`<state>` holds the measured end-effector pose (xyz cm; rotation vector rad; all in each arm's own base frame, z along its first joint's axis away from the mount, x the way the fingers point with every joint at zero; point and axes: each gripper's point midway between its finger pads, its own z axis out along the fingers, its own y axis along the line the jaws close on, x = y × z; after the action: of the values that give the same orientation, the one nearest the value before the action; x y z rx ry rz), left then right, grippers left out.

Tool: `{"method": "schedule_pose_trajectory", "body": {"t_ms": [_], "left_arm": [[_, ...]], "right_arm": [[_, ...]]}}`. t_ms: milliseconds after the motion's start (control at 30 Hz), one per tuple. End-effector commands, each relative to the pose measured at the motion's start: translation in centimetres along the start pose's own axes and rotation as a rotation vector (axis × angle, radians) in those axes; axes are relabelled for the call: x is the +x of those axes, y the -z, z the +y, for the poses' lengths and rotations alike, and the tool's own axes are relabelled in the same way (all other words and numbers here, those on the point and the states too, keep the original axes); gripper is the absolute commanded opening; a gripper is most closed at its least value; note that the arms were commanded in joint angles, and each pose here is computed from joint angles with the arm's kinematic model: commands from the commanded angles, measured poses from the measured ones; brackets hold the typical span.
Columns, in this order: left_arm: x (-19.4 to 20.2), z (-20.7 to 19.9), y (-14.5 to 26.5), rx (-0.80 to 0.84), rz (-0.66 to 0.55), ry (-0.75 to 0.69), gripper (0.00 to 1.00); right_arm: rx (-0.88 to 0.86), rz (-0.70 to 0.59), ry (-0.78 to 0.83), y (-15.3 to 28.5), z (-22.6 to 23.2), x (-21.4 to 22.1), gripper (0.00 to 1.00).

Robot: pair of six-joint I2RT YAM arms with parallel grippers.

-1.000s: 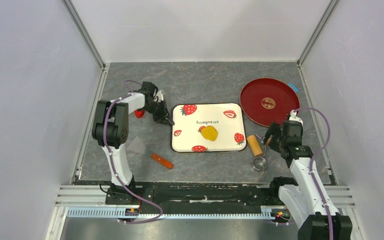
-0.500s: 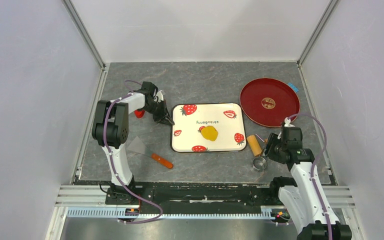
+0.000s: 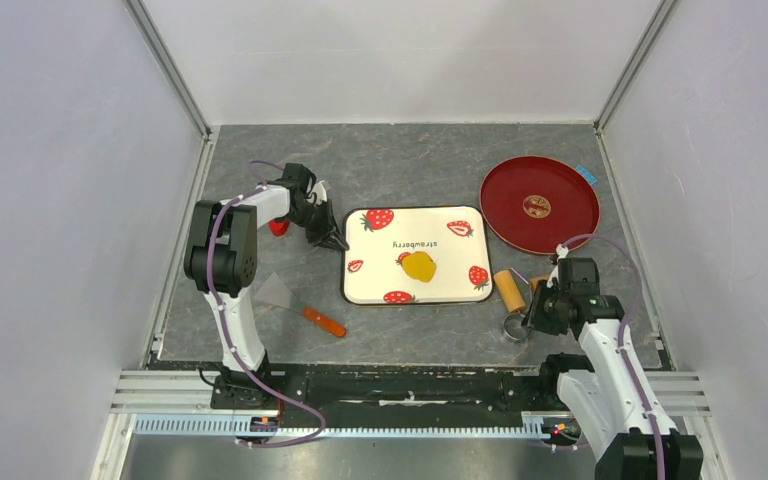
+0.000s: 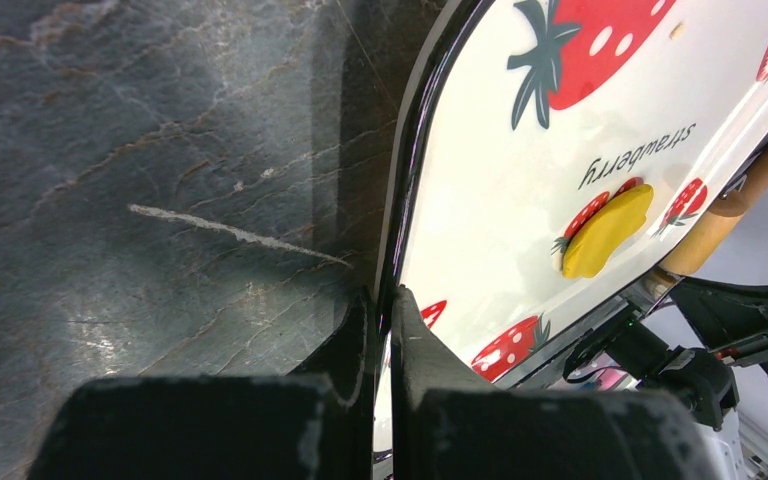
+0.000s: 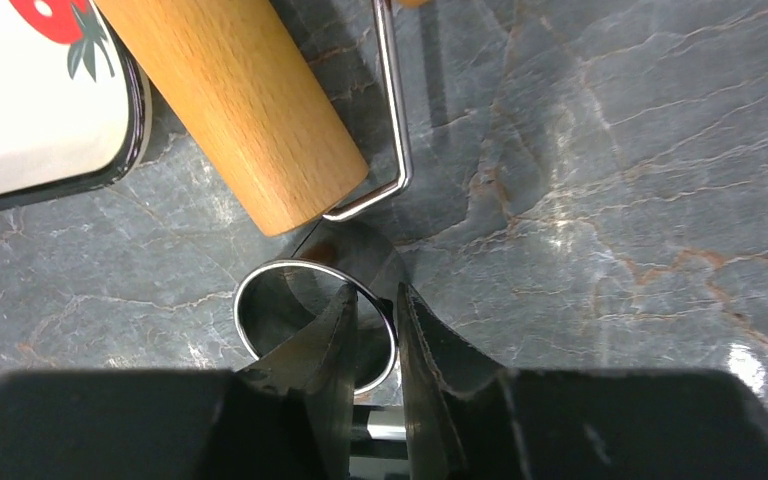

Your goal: Roll out the dumpling wrappers from the dough

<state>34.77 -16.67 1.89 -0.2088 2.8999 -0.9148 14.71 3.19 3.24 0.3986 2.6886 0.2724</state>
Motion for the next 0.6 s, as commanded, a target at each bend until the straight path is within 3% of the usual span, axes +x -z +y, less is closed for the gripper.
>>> {"method": "schedule_pose_trajectory", "body": {"t_ms": [0, 100, 233, 567], "left_arm": [[0.5, 0.9, -1.4, -0.026, 0.024, -0.007, 0.02], [0.5, 0.9, -1.4, -0.025, 0.023, -0.007, 0.02], [0.5, 0.9, -1.4, -0.027, 0.024, -0.008, 0.02], [0.5, 0.8, -1.3, -0.024, 0.022, -0.009, 0.02]], "right_arm": [[-0.051, 0.033, 0.026, -0.3, 0.6, 0.7, 0.21], [-0.076, 0.049, 0.038, -0.4, 1.0, 1.0, 0.18], [-0.089, 0.055, 0.052, -0.3, 1.3, 1.0, 0.01], [-0.148, 0.025, 0.109, 2.7, 3.2, -1.1, 0.00]]}}
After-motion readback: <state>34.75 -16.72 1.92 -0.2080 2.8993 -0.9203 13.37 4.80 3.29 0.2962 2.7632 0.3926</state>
